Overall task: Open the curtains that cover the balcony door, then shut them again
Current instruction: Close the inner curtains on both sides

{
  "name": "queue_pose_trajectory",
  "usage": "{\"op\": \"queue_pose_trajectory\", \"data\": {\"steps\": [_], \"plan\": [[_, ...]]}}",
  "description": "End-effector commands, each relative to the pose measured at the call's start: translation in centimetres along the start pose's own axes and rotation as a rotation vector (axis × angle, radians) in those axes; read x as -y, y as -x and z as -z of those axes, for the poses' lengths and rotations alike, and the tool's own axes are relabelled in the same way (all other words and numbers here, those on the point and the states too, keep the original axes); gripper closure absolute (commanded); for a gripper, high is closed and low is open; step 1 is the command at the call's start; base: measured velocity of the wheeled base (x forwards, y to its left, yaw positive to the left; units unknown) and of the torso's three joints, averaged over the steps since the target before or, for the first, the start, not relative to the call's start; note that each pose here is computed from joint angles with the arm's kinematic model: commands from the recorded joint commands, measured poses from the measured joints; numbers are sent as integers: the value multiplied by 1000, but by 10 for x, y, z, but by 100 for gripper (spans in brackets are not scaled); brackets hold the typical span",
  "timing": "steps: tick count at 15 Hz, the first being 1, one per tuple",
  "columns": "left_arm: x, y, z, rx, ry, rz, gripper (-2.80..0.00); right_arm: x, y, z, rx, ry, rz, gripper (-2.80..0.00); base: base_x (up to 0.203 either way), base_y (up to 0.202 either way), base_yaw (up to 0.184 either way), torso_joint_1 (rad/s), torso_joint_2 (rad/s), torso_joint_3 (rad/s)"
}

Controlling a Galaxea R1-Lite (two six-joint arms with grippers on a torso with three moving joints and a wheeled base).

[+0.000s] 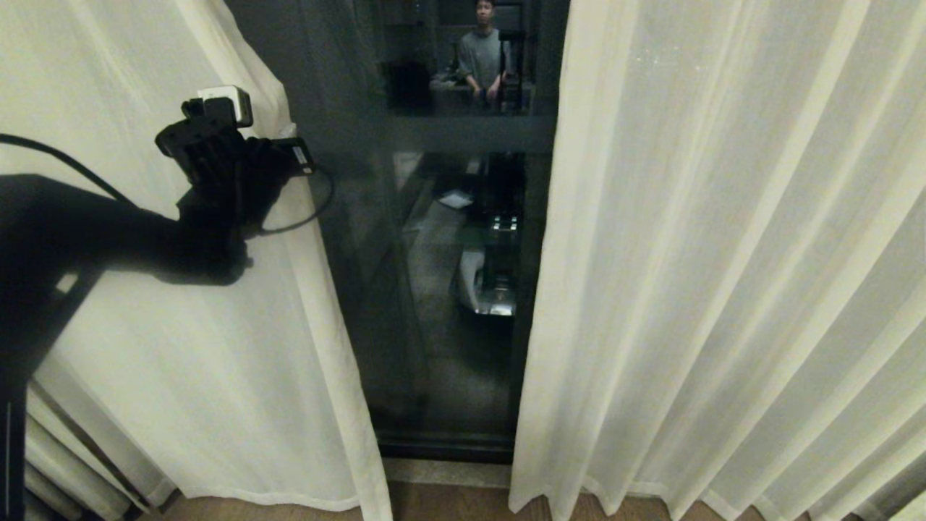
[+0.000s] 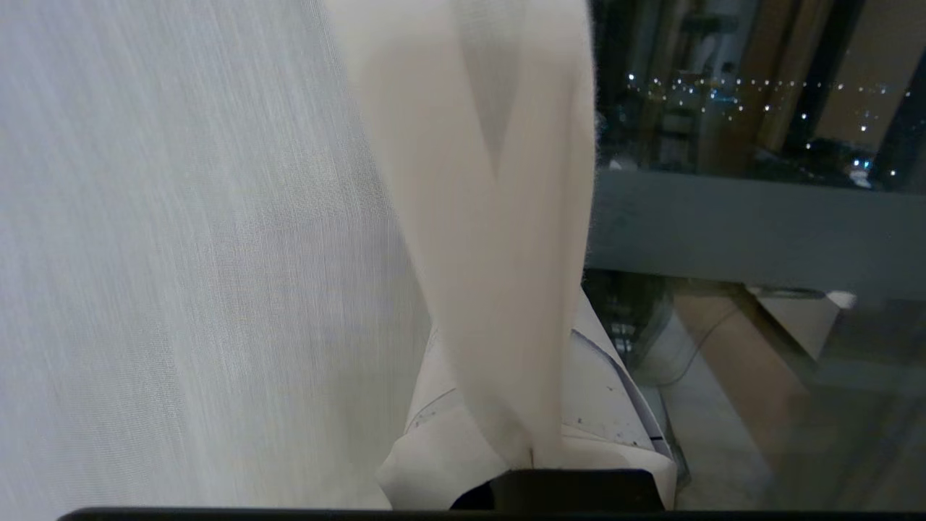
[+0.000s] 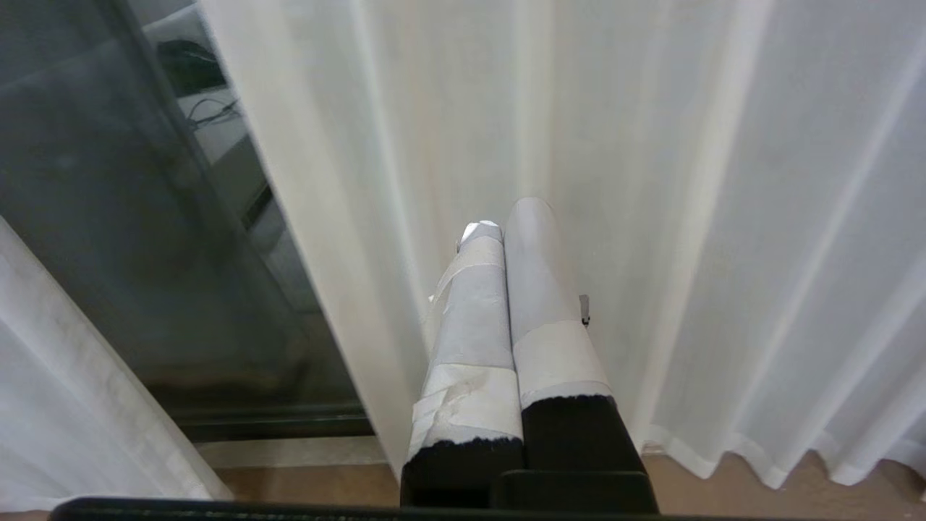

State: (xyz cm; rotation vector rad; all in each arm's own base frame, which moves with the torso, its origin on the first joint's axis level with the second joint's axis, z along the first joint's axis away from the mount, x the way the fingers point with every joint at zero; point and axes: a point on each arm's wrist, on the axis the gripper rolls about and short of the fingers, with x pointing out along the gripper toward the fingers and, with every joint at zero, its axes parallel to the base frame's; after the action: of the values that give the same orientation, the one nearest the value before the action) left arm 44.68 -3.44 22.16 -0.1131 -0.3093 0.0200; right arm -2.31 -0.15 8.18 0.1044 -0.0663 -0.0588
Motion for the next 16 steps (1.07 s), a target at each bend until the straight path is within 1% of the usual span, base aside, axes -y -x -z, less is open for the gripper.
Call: {"op": "queue_pose_trajectory", "data": {"steps": [1,16], "plan": [[-1,0,1,2,1,-2,0,0,0,0,0,0,1,0,0,-185,3,-1,2,1],[-1,0,2,-2,2,-2,0,0,0,0,0,0,1,0,0,-185,1,2,2,5]]}}
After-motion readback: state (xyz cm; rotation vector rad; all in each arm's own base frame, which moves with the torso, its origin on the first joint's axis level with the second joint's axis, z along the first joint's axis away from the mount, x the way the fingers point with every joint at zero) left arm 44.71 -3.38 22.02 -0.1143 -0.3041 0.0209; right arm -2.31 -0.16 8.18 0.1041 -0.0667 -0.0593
